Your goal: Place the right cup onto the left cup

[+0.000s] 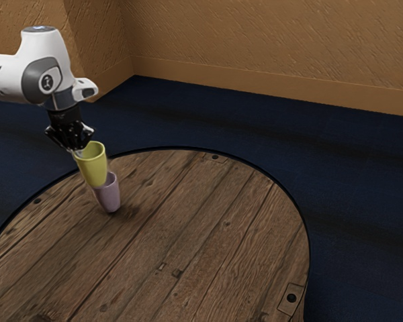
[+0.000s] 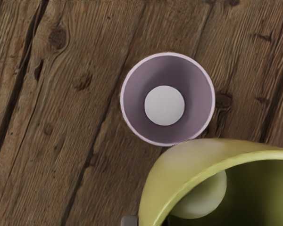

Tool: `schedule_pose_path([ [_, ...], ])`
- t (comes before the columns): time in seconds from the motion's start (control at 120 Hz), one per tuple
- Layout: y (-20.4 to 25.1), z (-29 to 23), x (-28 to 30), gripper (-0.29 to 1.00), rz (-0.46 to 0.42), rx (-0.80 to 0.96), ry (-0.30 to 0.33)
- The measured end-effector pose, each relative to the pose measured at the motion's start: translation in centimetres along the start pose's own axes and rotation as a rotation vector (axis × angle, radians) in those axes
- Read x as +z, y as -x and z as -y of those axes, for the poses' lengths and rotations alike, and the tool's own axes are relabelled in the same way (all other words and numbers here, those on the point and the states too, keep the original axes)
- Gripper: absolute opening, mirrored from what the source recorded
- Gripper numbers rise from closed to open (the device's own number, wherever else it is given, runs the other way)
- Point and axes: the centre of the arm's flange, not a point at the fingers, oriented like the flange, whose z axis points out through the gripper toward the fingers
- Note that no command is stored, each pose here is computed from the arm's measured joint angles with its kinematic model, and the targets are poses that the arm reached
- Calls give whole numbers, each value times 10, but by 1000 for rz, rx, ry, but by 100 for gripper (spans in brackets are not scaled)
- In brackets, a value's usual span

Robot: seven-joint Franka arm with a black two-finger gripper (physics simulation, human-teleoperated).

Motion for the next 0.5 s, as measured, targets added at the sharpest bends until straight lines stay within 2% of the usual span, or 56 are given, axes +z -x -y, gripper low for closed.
schedule_pose_path([
  [0.125, -17, 11, 4, -8, 2, -21, -6],
  [0.5, -58, -2, 14, -8, 37, 2, -21],
])
